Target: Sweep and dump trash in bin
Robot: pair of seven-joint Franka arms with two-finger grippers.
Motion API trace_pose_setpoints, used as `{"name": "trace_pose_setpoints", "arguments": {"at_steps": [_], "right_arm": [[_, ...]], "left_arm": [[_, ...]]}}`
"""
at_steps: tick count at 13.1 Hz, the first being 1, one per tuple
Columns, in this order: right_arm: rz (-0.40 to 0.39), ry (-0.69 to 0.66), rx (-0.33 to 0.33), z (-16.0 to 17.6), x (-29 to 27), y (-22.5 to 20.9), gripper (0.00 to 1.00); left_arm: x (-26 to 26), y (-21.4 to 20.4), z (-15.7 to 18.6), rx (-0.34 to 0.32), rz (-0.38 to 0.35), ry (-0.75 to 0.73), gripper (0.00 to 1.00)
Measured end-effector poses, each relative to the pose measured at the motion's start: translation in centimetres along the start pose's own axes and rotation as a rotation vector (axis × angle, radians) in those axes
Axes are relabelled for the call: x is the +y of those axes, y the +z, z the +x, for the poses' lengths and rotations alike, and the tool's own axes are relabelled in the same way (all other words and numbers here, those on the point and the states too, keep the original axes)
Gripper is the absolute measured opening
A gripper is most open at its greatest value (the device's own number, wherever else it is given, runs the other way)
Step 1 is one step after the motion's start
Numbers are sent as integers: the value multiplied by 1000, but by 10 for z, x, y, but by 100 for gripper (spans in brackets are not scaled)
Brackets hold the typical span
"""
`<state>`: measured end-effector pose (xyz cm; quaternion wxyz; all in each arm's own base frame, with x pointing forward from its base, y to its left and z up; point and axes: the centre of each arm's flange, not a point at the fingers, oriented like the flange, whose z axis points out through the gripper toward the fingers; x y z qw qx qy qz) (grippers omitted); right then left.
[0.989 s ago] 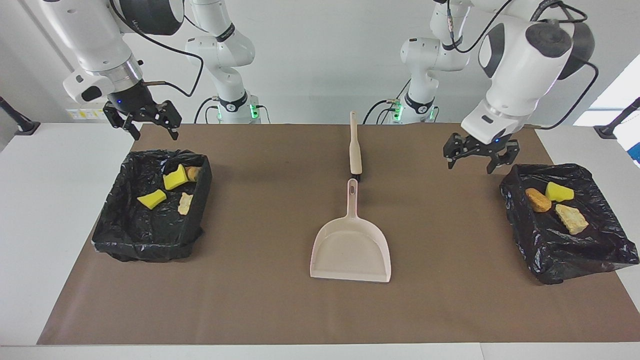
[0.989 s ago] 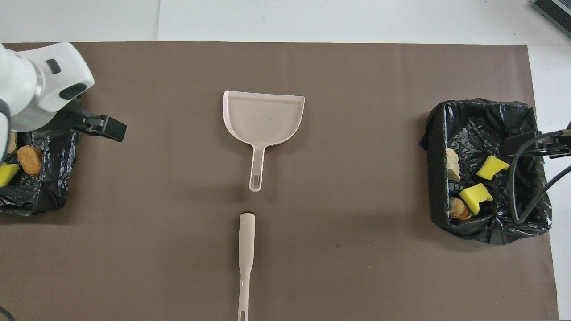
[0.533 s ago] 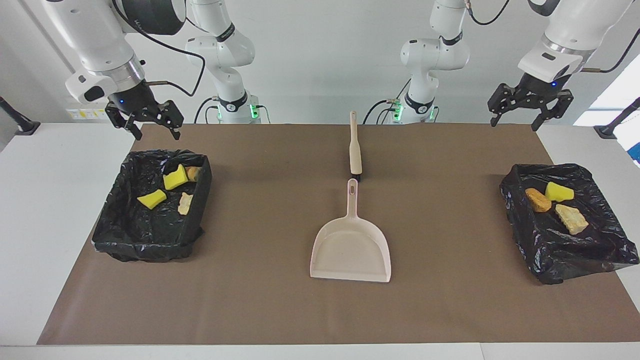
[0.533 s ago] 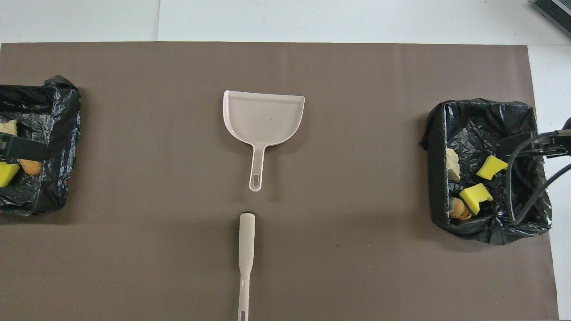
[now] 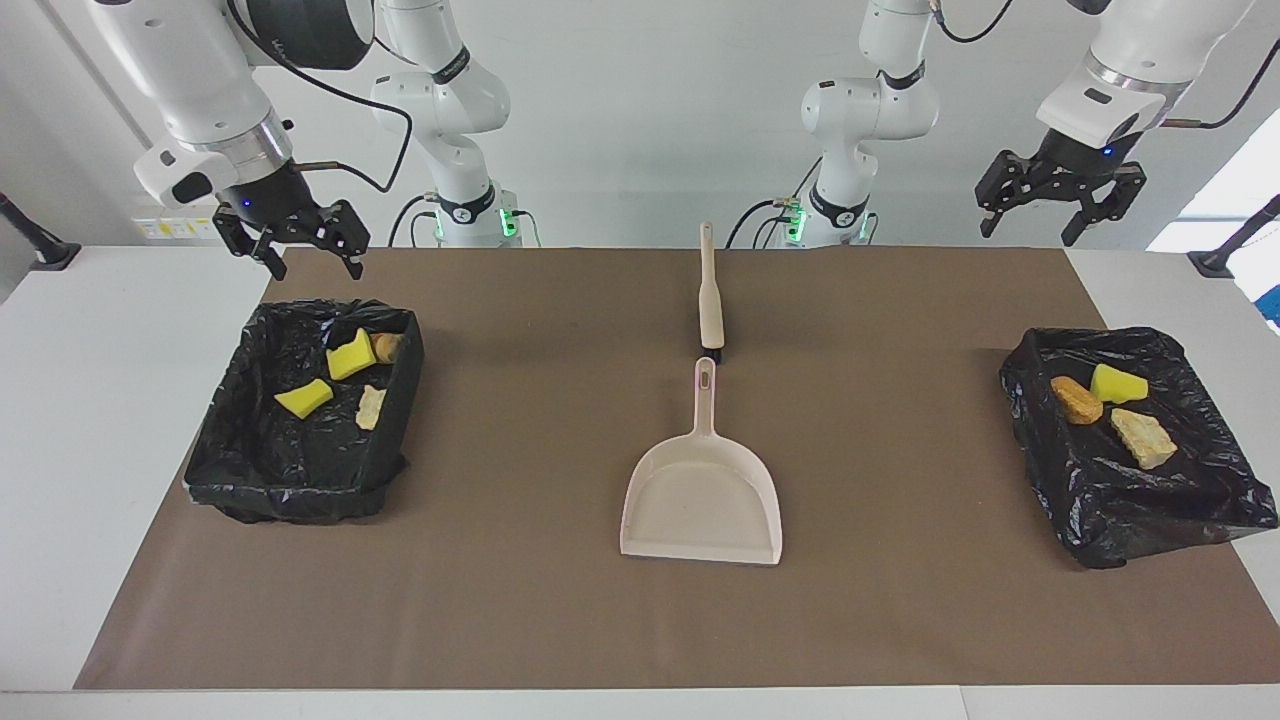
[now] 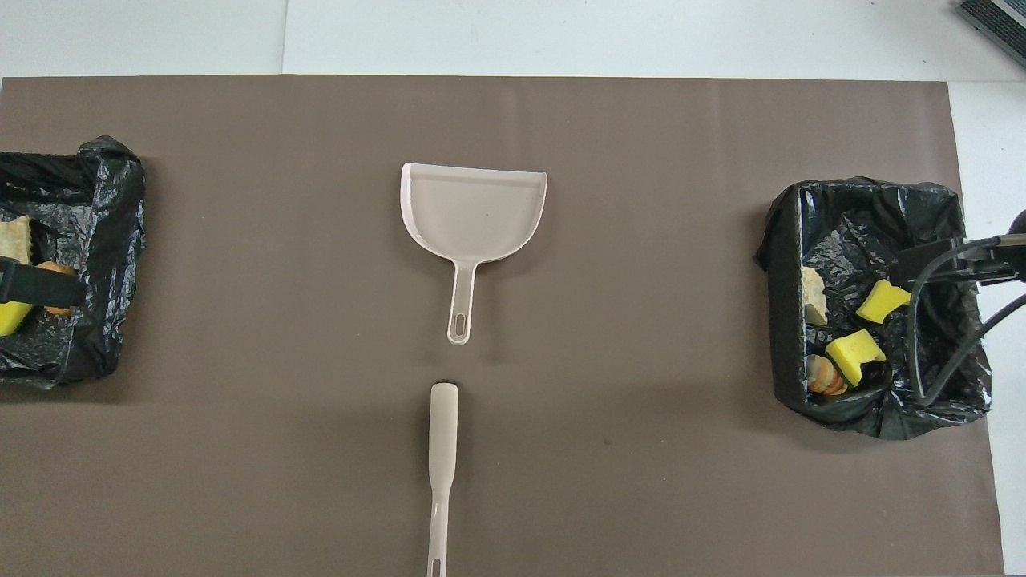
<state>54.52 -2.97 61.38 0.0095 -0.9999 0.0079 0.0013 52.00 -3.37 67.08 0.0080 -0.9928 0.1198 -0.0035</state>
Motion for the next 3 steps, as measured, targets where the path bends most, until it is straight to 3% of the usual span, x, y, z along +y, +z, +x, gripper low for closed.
{"name": "trace_pose_setpoints", "arguments": {"at_steps": [3], "right_arm": [[0,0,0,0,0,0,100]], "left_arm": [[0,2,0,-34,-5,-2,100]]}}
